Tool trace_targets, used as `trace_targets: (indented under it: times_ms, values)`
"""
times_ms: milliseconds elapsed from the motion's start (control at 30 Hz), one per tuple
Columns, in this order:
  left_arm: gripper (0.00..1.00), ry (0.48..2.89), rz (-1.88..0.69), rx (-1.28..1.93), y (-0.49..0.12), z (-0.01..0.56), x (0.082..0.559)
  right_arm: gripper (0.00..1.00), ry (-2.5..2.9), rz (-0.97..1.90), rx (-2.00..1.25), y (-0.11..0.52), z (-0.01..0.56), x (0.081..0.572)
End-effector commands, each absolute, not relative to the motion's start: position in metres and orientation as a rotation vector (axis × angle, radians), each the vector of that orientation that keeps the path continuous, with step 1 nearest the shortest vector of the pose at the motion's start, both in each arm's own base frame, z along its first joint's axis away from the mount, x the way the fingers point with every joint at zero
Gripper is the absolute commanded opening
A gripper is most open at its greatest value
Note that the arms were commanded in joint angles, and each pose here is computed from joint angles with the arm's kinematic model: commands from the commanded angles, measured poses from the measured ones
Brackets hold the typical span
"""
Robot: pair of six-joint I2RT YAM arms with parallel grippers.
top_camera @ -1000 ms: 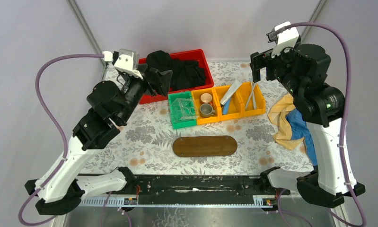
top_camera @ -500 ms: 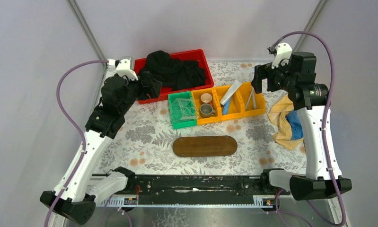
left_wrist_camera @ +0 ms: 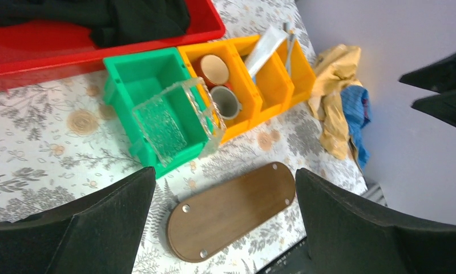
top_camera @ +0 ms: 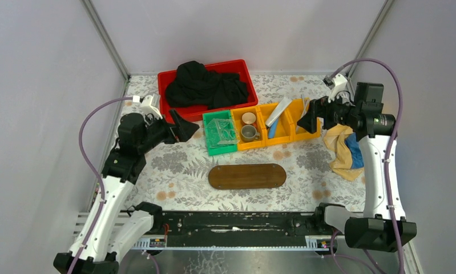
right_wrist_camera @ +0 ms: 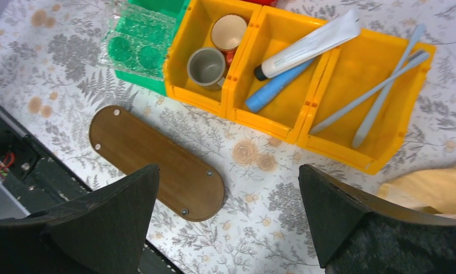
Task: Prepare toiletry sets of a toothbrush and toothpaste on the tray
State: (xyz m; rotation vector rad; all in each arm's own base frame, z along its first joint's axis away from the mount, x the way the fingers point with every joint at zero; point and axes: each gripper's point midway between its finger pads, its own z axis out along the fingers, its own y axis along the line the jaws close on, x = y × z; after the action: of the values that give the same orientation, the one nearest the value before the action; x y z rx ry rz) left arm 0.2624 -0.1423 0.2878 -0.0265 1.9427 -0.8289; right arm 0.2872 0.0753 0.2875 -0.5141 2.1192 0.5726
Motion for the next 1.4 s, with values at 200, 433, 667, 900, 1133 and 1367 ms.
trace_targets:
  times_ms: [200, 433, 667, 900, 1133, 1367]
  values:
    - [1.0, 1.903, -1.06, 0.023, -0.16, 0.304, 0.221, 0.99, 2.014, 0.664, -0.573, 0.078, 0.305, 0.252]
    - [1.0, 1.936, -1.127, 0.017, -0.164, 0.282, 0.201, 0.99, 2.017, 0.73, -0.61, 0.089, 0.302, 0.219]
    - [0.99, 1.842, -1.256, -0.074, -0.167, 0.307, 0.186, 0.99, 1.912, 0.778, -0.654, 0.103, 0.312, 0.198]
    - [0.92, 1.737, -1.356, -0.317, -0.159, 0.301, 0.19, 0.99, 1.813, 0.872, -0.643, 0.115, 0.316, 0.203]
    - [0.83, 1.773, -1.36, -0.342, -0.164, 0.277, 0.208, 0.99, 1.794, 0.885, -0.593, 0.114, 0.285, 0.214]
    - [0.67, 1.823, -1.372, -0.308, -0.187, 0.24, 0.242, 0.99, 1.787, 0.865, -0.571, 0.11, 0.258, 0.227]
